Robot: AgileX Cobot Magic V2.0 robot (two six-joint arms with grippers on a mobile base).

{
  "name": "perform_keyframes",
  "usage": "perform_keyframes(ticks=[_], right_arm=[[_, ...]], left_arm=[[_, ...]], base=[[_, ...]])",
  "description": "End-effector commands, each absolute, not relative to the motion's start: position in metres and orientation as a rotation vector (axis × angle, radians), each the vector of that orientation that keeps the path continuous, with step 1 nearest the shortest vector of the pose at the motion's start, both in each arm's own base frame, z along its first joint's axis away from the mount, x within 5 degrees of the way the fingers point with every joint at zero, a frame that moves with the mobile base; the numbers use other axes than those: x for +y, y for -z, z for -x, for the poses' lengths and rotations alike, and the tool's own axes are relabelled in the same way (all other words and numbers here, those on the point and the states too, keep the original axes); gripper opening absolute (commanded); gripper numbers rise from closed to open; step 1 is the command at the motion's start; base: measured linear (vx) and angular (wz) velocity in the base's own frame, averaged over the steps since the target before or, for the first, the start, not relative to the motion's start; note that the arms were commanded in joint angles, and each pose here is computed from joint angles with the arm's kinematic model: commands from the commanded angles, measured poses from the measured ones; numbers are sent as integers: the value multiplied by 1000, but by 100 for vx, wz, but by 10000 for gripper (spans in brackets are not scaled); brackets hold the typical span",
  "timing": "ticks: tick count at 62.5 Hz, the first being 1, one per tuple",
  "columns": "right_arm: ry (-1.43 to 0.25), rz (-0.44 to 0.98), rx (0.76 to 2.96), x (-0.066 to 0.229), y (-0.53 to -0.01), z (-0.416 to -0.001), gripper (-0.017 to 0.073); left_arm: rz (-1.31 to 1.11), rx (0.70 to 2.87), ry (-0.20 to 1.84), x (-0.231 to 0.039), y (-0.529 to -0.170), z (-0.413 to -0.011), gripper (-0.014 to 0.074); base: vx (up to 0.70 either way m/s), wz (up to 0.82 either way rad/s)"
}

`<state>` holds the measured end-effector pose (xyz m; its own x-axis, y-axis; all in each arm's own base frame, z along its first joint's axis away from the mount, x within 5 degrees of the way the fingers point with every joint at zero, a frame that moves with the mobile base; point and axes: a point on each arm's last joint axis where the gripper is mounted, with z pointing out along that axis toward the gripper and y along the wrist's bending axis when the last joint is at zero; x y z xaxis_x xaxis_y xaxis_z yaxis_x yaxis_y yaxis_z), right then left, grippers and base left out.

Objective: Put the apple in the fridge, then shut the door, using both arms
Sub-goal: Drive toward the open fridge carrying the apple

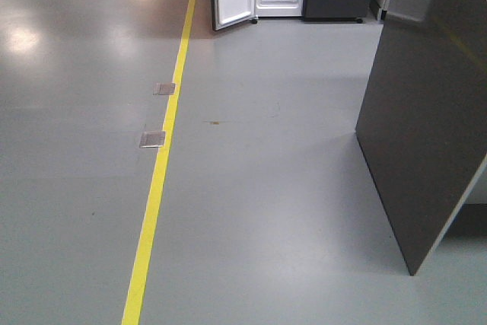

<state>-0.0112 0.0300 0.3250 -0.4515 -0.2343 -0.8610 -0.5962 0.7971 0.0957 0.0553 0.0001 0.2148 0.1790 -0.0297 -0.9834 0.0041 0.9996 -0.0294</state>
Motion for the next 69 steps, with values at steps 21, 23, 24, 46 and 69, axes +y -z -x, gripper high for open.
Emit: perform_keyframes(ticks=[21,23,24,46,69], right_arm=[[-506,585,1965,32,-338,8,391],[-506,585,1965,32,-338,8,391],[-506,585,1965,32,-338,8,391],[-506,585,1965,32,-338,8,391],[-506,585,1965,32,-338,8,391]], left_arm=[[25,1323,29,0,-215,-54,-6],[25,1323,29,0,-215,-54,-6],[25,1323,29,0,-215,-54,-6],[25,1323,29,0,-215,-54,-6],[25,1323,29,0,-215,-54,-6]], base=[[22,3],[24,1],[25,1],[26,2],[28,2]])
